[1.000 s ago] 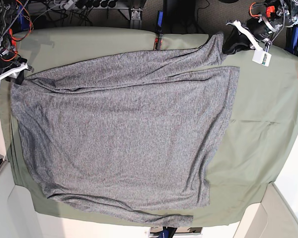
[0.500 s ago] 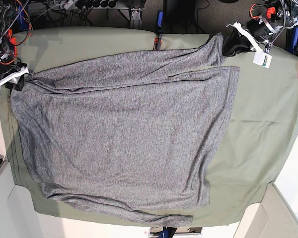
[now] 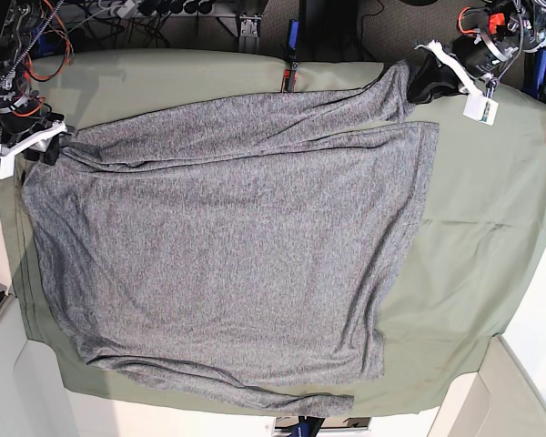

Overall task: Fold the T-shirt properly
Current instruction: 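Grasp the shirt edge corners with the left and right grippers, then pull the grasped edge away from the arms, folding it over the shirt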

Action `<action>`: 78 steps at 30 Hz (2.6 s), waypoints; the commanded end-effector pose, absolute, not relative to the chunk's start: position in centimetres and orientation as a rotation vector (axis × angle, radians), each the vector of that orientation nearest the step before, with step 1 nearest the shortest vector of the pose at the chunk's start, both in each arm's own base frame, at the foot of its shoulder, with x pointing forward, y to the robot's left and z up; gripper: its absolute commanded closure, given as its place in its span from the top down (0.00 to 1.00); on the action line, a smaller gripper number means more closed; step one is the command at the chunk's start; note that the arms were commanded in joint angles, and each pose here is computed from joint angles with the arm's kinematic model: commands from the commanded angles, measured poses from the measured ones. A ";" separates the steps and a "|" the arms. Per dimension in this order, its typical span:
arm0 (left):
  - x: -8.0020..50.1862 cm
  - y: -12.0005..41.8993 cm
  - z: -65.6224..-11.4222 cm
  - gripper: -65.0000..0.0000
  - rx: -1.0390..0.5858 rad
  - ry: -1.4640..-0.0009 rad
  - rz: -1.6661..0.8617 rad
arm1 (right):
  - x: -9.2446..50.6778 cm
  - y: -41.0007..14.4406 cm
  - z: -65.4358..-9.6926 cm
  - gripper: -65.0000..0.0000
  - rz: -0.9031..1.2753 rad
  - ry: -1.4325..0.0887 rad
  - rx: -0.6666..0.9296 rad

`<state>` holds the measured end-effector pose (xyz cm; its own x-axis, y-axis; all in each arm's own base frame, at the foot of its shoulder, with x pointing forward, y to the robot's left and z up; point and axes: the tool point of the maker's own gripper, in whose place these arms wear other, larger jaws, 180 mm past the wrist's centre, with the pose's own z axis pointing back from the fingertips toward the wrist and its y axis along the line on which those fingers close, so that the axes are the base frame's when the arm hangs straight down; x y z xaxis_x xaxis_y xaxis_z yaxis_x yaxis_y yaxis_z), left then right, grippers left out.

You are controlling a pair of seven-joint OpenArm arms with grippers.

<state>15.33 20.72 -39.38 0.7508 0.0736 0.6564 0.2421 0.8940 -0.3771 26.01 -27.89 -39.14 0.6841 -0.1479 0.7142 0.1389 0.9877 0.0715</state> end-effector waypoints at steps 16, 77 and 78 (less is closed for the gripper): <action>16.4 20.8 -38.2 0.00 -0.472 -0.772 -0.112 | 26.7 -29.9 -37.9 0.42 -0.152 -0.846 -0.098; 23.2 27.0 -34.3 0.56 -0.408 -0.800 -0.132 | 29.4 -30.5 -34.4 0.00 -0.152 -0.977 -0.059; 22.8 26.8 -34.7 0.56 -0.415 -0.795 -0.121 | 29.4 -30.5 -34.3 0.00 -0.155 -0.980 -0.053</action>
